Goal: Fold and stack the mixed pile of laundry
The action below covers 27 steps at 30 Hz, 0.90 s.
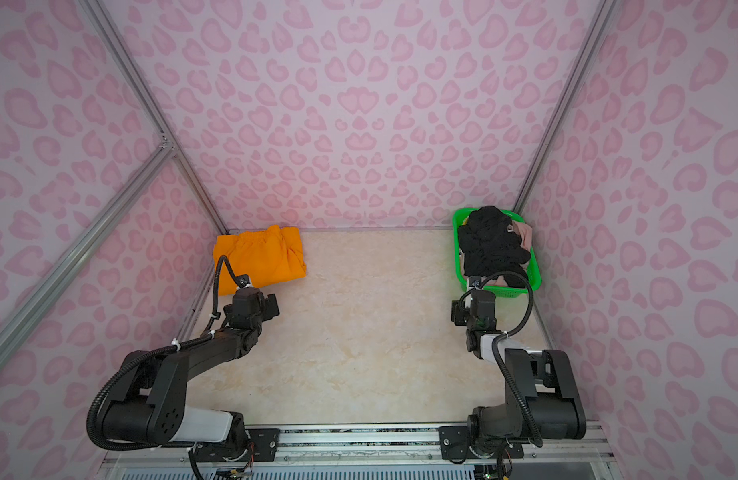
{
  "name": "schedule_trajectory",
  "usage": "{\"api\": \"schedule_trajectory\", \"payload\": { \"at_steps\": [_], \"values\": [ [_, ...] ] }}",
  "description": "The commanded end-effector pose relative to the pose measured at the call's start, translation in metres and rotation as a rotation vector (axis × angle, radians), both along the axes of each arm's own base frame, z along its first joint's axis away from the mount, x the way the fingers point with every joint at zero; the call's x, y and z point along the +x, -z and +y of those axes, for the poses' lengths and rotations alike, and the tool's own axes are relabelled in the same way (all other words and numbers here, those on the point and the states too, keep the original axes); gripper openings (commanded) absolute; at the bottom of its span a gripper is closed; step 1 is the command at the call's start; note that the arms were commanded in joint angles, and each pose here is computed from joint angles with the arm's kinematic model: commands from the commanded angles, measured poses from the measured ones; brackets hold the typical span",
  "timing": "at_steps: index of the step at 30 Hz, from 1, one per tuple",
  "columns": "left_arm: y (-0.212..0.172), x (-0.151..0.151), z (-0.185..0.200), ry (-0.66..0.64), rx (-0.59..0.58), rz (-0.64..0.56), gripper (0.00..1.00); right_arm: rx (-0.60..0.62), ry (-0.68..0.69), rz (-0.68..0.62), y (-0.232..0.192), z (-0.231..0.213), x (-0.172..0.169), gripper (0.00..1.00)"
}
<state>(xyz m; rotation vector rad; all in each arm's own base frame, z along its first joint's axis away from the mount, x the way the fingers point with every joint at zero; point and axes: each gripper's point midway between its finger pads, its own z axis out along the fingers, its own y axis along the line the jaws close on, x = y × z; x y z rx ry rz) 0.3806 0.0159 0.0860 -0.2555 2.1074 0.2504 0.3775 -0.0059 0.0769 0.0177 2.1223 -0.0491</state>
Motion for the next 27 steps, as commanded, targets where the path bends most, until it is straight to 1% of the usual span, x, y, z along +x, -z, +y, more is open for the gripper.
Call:
{"api": "schedule_trajectory", "payload": {
  "at_steps": [1,2,5,6,8,10,12,14,16,18,19,24,27],
  "values": [
    [-0.022,0.02,-0.002,0.055,-0.006,-0.122,1.0,0.027,0.001,-0.169,-0.028,-0.001,0.019,0.77],
    [-0.02,0.022,0.004,0.045,-0.022,-0.133,1.0,0.027,-0.015,-0.203,-0.03,0.001,0.021,0.77],
    [-0.009,0.023,0.017,0.017,-0.092,-0.182,0.99,0.028,-0.047,-0.193,-0.029,0.006,0.02,0.78],
    [-0.005,0.019,0.022,0.012,-0.116,-0.184,0.99,0.027,-0.063,-0.203,-0.029,0.009,0.019,0.78],
    [-0.006,0.017,0.024,0.007,-0.133,-0.238,0.98,0.021,-0.117,-0.231,-0.029,0.017,0.017,0.78],
    [-0.004,0.018,0.022,0.025,-0.137,-0.215,0.98,-0.002,-0.155,-0.245,-0.021,0.026,0.013,0.78],
    [-0.002,0.019,0.02,0.035,-0.138,-0.196,0.98,-0.006,-0.14,-0.278,-0.021,0.025,0.016,0.79],
    [-0.002,0.021,0.02,0.034,-0.141,-0.203,0.98,-0.01,-0.133,-0.209,-0.016,0.023,0.018,0.79],
    [-0.001,0.021,0.02,0.035,-0.141,-0.193,0.98,-0.037,-0.12,-0.195,-0.014,0.024,0.02,0.83],
    [-0.002,0.021,0.021,0.034,-0.14,-0.196,0.98,-0.054,-0.105,-0.222,-0.016,0.025,0.022,0.9],
    [-0.002,0.02,0.02,0.034,-0.14,-0.195,0.98,-0.057,-0.108,-0.205,-0.014,0.025,0.021,1.0],
    [-0.003,0.019,0.02,0.035,-0.132,-0.201,0.98,-0.063,-0.107,-0.216,-0.015,0.026,0.02,1.0],
    [-0.003,0.019,0.021,0.034,-0.13,-0.201,0.98,-0.062,-0.138,-0.219,-0.016,0.031,0.021,1.0]
  ]
}}
